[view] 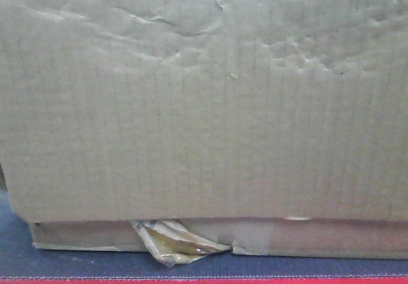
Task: Stack two boxes on right shelf middle
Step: 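Lift the stacked boxes off the table with both grippers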
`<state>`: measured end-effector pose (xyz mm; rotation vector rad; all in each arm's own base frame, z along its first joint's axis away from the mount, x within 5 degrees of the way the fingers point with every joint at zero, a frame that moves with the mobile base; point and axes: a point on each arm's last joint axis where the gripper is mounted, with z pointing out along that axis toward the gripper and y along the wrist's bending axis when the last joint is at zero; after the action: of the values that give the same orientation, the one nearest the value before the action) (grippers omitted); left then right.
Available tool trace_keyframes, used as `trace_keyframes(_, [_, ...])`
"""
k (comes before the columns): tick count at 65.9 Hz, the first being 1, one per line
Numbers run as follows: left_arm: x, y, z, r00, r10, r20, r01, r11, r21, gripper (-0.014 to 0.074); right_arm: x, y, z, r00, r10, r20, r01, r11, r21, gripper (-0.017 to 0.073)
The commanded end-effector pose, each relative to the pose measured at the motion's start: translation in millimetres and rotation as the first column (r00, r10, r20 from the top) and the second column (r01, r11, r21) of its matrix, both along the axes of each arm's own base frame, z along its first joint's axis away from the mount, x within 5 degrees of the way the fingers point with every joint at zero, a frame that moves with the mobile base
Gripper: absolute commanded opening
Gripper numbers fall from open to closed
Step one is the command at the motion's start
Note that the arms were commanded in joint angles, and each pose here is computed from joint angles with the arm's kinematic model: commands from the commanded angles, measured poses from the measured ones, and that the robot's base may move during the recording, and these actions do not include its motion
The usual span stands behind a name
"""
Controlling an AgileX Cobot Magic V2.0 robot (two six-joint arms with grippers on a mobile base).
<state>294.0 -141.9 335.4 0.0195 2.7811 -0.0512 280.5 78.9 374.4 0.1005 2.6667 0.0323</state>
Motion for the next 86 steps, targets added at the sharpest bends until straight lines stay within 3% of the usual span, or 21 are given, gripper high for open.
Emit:
trace_keyframes(1, [0,0.7,2,1.000,0.001,0.009,-0.001,1.000,-0.007,0.0319,2,2,-17,0.998,0.011,-0.058,-0.011,1.000,-0.008,0.0318])
trace_keyframes(12, [0,0.7,2,1.000,0.001,0.009,-0.001,1.000,-0.007,0.0319,1,3,-37,0.992,0.010,-0.129,-0.012,1.000,-0.015,0.0286])
trace_keyframes(45, [0,0.3,2,1.000,0.000,0.016,0.000,1.000,-0.011,0.0319,1,4,-37,0.991,0.009,-0.134,-0.010,1.000,-0.007,0.0285])
trace_keyframes(52, [1,-0.3,3,1.000,-0.001,0.025,0.001,1.000,-0.018,0.0310,1,4,-36,0.992,0.009,-0.129,-0.010,1.000,-0.005,0.0205])
trace_keyframes(57, [1,-0.4,3,1.000,-0.001,0.027,0.002,1.000,-0.019,0.0254,2,4,-32,0.993,0.010,-0.116,-0.010,1.000,-0.001,0.0060])
trace_keyframes(64, [1,-0.4,3,1.000,-0.001,0.027,0.002,1.000,-0.019,0.0088,3,4,-29,0.994,0.010,-0.104,-0.010,1.000,0.003,-0.0160])
trace_keyframes(71, [1,-0.4,3,1.000,-0.001,0.027,0.002,1.000,-0.019,-0.0110,3,4,-29,0.994,0.010,-0.105,-0.010,1.000,0.003,-0.0153])
trace_keyframes(86, [3,-0.2,10,0.998,0.024,0.056,-0.022,0.999,-0.030,-0.0111,0,2,-24,0.996,0.009,-0.086,-0.010,1.000,-0.008,-0.0154])
